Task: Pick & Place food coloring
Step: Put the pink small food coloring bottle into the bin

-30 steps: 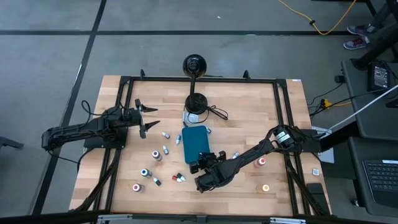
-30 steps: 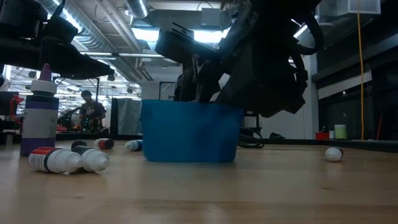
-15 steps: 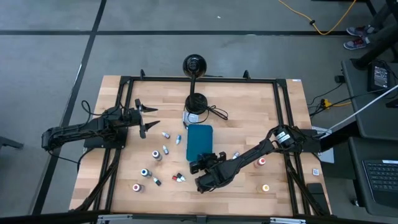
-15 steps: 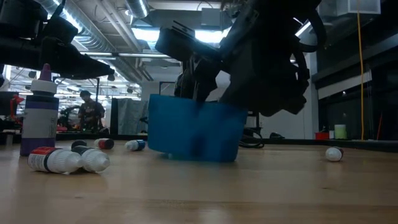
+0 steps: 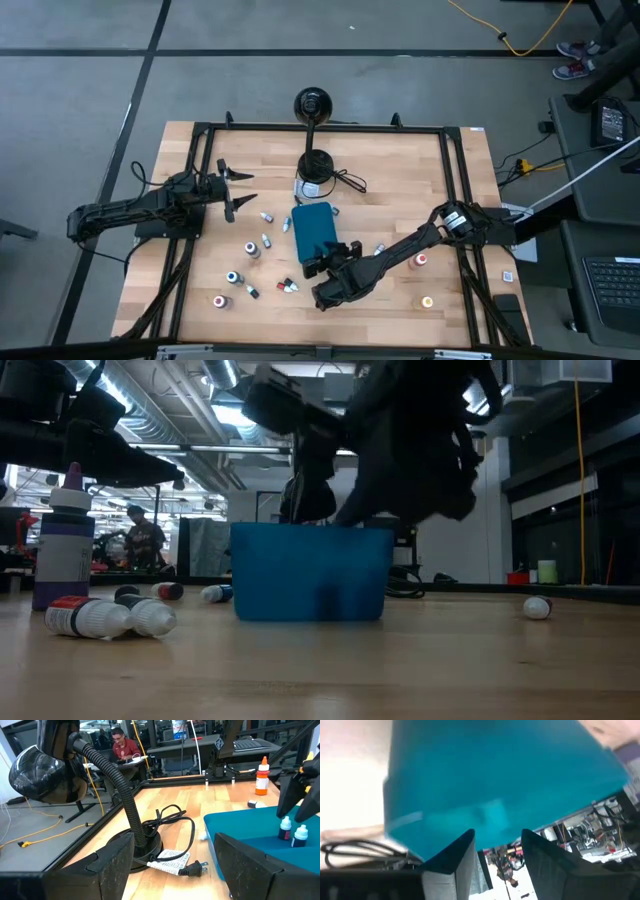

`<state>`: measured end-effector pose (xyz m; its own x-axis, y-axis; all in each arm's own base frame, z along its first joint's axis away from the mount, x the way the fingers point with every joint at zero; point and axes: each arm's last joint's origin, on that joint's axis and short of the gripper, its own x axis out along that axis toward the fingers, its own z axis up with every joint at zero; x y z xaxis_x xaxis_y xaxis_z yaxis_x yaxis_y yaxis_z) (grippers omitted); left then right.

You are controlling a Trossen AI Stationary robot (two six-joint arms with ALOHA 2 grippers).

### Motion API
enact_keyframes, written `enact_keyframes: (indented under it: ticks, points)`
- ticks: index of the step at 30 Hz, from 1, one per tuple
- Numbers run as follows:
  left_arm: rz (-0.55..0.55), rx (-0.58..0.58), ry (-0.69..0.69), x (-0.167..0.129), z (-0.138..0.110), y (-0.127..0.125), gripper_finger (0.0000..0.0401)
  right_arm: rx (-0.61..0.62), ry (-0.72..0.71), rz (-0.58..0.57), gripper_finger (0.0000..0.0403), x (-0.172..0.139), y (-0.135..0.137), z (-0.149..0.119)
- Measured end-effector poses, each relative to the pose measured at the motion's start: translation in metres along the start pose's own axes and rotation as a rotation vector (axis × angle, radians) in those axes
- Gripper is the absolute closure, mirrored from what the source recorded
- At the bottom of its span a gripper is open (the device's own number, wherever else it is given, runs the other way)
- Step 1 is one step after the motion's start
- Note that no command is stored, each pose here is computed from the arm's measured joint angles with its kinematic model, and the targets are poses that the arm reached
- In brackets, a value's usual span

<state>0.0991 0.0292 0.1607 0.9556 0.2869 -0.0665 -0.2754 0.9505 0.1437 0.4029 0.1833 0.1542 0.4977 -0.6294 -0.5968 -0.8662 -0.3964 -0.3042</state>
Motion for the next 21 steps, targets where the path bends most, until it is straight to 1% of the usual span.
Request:
enact_keyframes:
  ticks: [3, 4, 6, 8, 12, 14, 18, 21]
  points:
    - [0.000, 0.000, 0.000, 0.000, 0.000, 0.000, 0.0132, 0.019, 0.048, -0.012, 0.0242, -0.004, -0.006, -0.007]
    - [0.000, 0.000, 0.000, 0.000, 0.000, 0.000, 0.0132, 0.044, 0.069, -0.020, 0.0242, -0.006, -0.009, -0.010]
    - [0.000, 0.000, 0.000, 0.000, 0.000, 0.000, 0.0132, 0.137, 0.119, -0.038, 0.0242, -0.011, -0.016, -0.019]
    - [0.000, 0.000, 0.000, 0.000, 0.000, 0.000, 0.0132, 0.286, 0.166, -0.060, 0.0242, -0.016, -0.024, -0.031]
    - [0.000, 0.000, 0.000, 0.000, 0.000, 0.000, 0.0132, 0.650, 0.201, -0.079, 0.0242, -0.028, -0.032, -0.065]
    - [0.000, 0.000, 0.000, 0.000, 0.000, 0.000, 0.0132, 0.817, 0.210, -0.065, 0.0242, -0.034, -0.030, -0.084]
    - [0.000, 0.000, 0.000, 0.000, 0.000, 0.000, 0.0132, 1.210, 0.196, -0.043, 0.0242, -0.051, -0.022, -0.123]
    - [0.000, 0.000, -0.001, 0.000, 0.000, 0.000, 0.0132, 1.446, 0.175, -0.001, 0.0242, -0.060, -0.012, -0.147]
